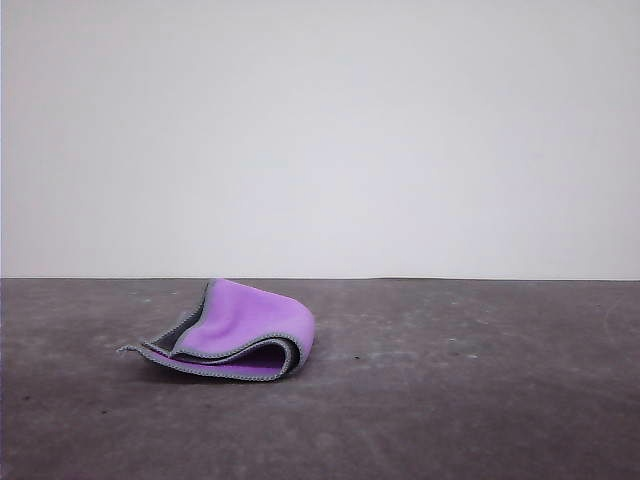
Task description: Fold clothes
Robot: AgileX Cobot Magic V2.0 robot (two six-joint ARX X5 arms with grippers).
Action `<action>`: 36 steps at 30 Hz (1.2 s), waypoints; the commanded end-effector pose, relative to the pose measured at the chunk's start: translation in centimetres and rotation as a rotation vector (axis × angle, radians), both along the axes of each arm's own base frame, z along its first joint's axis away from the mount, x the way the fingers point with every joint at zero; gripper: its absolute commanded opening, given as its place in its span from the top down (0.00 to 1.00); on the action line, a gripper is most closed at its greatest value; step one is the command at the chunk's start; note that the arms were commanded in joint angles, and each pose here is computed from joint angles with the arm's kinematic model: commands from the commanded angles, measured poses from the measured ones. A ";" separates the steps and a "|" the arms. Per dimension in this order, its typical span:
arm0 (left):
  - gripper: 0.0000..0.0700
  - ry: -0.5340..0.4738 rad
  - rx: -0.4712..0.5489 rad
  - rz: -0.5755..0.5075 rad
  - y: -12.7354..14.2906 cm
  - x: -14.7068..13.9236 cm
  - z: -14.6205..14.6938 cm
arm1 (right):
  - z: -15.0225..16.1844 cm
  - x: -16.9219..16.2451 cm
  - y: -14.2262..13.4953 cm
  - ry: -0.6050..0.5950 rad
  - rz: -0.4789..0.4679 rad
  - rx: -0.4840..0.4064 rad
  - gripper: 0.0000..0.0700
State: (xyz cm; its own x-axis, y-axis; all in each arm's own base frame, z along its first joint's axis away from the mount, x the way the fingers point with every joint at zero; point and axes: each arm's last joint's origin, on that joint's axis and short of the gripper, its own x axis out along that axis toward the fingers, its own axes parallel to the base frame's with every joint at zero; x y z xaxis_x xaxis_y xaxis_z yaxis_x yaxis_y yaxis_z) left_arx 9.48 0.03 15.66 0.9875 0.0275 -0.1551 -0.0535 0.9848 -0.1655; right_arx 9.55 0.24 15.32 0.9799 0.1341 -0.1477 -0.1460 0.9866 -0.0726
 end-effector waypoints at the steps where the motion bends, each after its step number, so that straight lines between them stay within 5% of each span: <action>1: 0.98 0.023 -0.002 0.001 0.0 0.1 -0.7 | -0.1 0.0 0.0 0.001 -0.003 0.011 0.99; 36: 0.98 0.023 -0.002 0.001 0.0 0.1 -0.7 | -0.1 0.0 0.0 0.001 -0.003 0.011 0.99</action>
